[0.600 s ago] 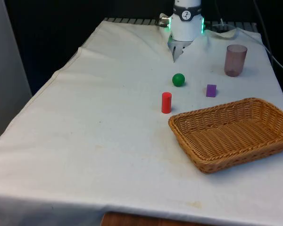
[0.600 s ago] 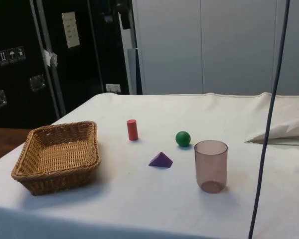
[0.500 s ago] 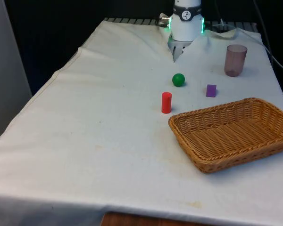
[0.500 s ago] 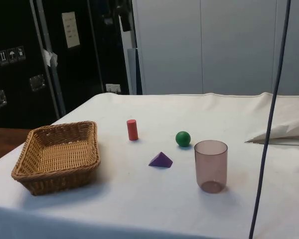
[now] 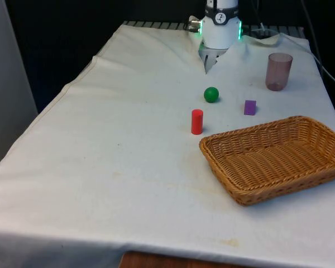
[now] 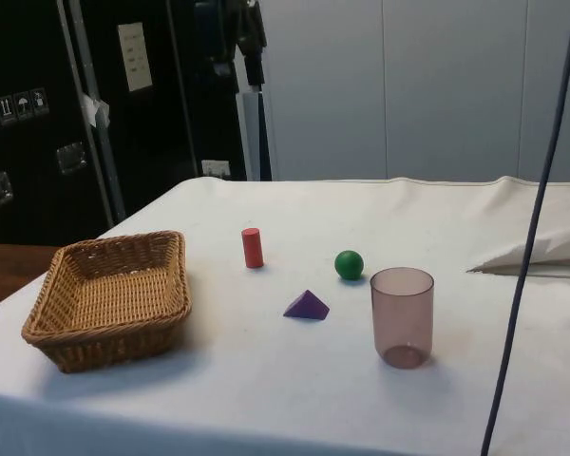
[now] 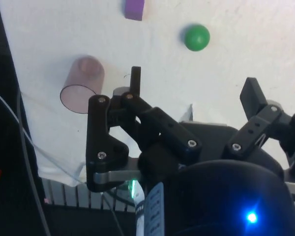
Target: Pick up the triangular block and place it into the basket.
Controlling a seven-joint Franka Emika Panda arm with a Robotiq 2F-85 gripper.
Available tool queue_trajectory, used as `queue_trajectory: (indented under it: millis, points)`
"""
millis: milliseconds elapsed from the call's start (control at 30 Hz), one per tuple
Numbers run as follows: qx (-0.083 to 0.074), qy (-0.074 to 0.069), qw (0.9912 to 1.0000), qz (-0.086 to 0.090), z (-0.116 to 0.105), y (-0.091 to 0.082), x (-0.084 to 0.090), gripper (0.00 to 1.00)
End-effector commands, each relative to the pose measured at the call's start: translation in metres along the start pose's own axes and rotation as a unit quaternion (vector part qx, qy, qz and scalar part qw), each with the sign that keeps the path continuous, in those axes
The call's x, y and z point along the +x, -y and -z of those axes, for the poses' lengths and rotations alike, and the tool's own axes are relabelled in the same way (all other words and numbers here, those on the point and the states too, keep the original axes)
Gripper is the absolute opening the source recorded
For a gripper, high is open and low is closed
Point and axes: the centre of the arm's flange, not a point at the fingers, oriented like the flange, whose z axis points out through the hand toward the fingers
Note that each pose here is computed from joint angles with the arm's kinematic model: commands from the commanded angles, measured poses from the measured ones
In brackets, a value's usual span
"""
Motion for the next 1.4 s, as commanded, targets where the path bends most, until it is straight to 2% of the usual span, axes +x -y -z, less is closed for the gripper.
queue_trajectory:
  millis: [0,33,67,233,267,300,333,367,600,633,667,733,867,900,933,1133,1167,1233,1367]
  points:
    - [-0.003,-0.008,0.99996,-0.002,-0.005,0.005,-0.004,1.0]
    - [0.0,-0.001,1.0,0.0,-0.004,0.002,-0.002,1.0]
    - [-0.003,-0.01,0.99994,-0.002,-0.008,0.007,-0.006,1.0]
    - [-0.003,-0.016,0.99987,-0.002,-0.026,0.018,-0.017,1.0]
    - [-0.003,-0.016,0.99987,-0.002,-0.026,0.018,-0.017,1.0]
    - [-0.001,-0.009,0.99996,0.0,-0.029,0.018,-0.017,1.0]
    - [-0.001,-0.01,0.99995,0.001,-0.032,0.02,-0.019,1.0]
    - [-0.004,-0.018,0.99983,-0.001,-0.036,0.024,-0.022,1.0]
    - [-0.006,-0.021,0.99974,-0.004,-0.064,0.038,-0.038,1.0]
    - [-0.002,-0.016,0.99986,-0.002,-0.063,0.037,-0.037,1.0]
    - [-0.006,-0.022,0.99973,-0.005,-0.067,0.04,-0.04,1.0]
    - [-0.007,-0.023,0.99968,-0.007,-0.077,0.044,-0.044,1.0]
    - [-0.007,-0.025,0.99959,-0.012,-0.092,0.05,-0.05,1.0]
    - [-0.004,-0.02,0.99974,-0.01,-0.091,0.049,-0.05,1.0]
    - [-0.007,-0.026,0.99955,-0.014,-0.095,0.051,-0.051,1.0]
    - [-0.007,-0.033,0.99915,-0.024,-0.114,0.058,-0.056,1.0]
    - [-0.004,-0.027,0.99943,-0.02,-0.112,0.056,-0.055,1.0]
    - [-0.007,-0.036,0.99893,-0.028,-0.122,0.06,-0.057,1.0]
    - [-0.008,-0.04,0.99864,-0.032,-0.133,0.064,-0.06,1.0]
